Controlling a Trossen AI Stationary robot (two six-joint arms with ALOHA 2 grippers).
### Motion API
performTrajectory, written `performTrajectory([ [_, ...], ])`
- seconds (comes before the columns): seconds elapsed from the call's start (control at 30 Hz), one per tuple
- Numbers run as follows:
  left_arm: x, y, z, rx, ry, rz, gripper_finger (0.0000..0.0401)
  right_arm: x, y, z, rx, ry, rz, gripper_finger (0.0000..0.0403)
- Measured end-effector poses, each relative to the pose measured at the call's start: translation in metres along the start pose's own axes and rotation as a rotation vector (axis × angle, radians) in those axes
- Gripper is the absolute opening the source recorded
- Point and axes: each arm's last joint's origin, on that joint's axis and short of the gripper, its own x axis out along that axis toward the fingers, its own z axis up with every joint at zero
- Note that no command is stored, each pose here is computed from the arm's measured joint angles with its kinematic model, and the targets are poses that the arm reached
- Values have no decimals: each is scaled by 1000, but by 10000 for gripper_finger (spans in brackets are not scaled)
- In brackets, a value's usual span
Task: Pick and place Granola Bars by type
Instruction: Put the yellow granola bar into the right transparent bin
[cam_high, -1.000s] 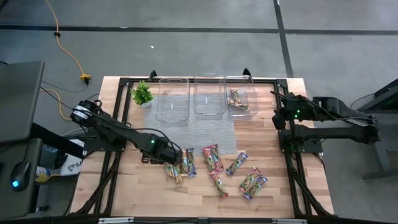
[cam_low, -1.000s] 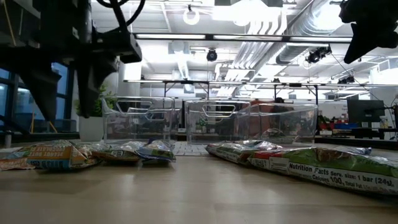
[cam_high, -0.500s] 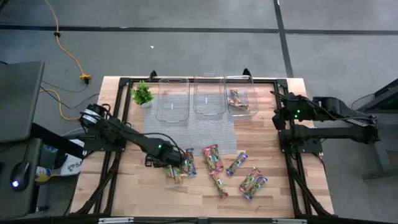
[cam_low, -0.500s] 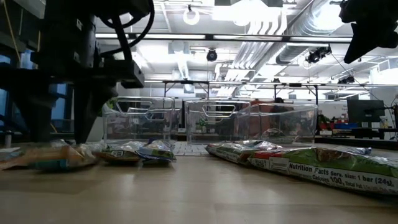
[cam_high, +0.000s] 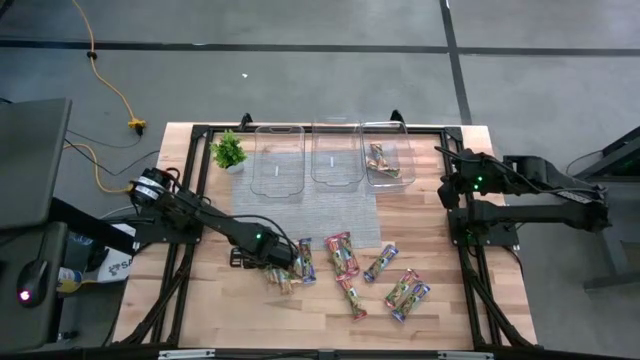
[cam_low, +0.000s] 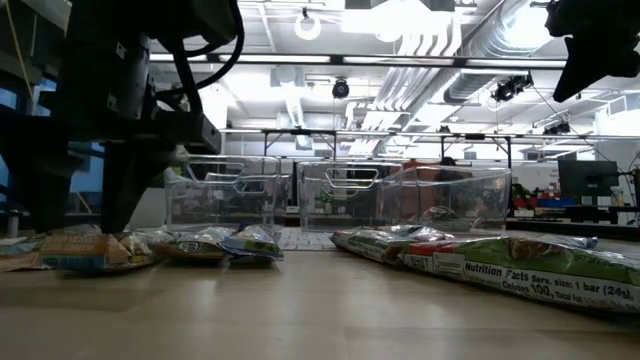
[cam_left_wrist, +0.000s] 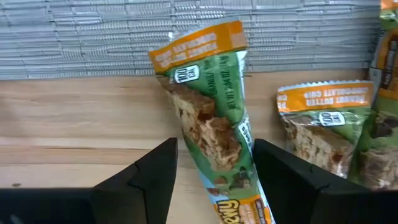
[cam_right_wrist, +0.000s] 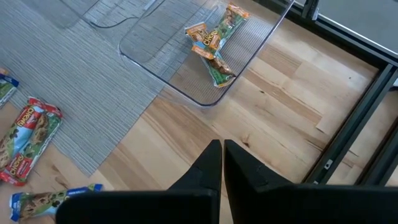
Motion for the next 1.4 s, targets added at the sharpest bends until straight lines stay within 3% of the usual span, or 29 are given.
performTrajectory([
  [1.03,-2,-2,0,36,-19,-35,92,0,0,0,-6,1,0,0],
  [1.3,-38,1,2,46,-65,-169,51,0,0,0,-5,0,0,0],
  [1.4,-61,-1,7,60,-88,-270,40,0,0,0,-5,1,0,0],
])
